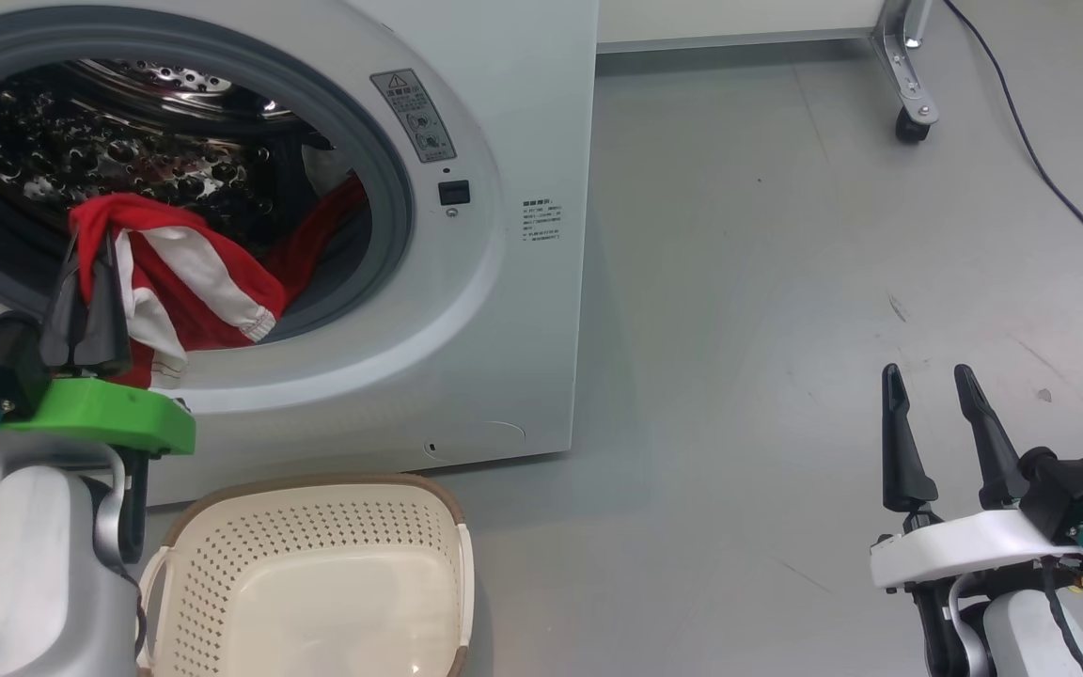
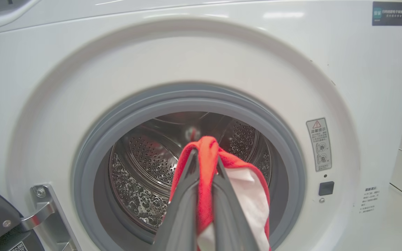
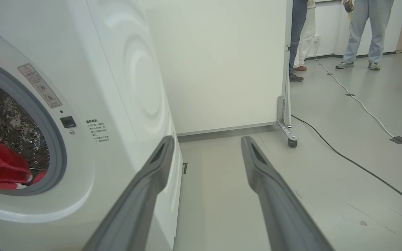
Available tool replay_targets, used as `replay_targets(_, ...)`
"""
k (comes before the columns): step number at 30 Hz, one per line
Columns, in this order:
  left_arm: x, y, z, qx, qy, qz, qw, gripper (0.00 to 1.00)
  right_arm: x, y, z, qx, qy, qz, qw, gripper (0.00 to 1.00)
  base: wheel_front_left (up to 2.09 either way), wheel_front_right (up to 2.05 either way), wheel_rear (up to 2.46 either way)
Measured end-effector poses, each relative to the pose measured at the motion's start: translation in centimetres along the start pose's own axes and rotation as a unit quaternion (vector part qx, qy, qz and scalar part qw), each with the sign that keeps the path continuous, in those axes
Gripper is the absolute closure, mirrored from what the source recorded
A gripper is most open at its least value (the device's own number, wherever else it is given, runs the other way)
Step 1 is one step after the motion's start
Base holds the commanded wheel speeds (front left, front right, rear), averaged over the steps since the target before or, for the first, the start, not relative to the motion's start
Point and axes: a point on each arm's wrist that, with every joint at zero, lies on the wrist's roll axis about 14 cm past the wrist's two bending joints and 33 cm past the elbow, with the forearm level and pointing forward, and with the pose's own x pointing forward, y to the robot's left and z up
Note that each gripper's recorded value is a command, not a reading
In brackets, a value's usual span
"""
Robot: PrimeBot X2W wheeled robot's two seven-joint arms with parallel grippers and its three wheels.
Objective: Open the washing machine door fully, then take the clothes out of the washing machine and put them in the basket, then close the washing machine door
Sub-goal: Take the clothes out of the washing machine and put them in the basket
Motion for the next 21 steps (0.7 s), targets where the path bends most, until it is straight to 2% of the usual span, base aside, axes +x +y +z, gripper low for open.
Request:
replay_targets(8,-0.4,-0.5,2.9,0.003,-0.047,-0.001,0.999,1.0,-0.3,0.2,-0.1,0.002,0.002,0.002,1.0,0.0,0.0,0.0,0.0)
replay_targets(11,-0.9,-0.5,2.6,0.001,-0.043,0.001,0.999,1.0,-0.4,0.3,-0.2,0.002,0.002,0.004,1.0,0.0,0.0,0.0,0.0)
replay_targets(21,-5.4,-0.5,-5.2,0.01,0.088,-0.002,0.996,1.0,-0.2,0.9,-0.4,0.003,0.005,0.012,1.0,0.0,0.0,0.0,0.0)
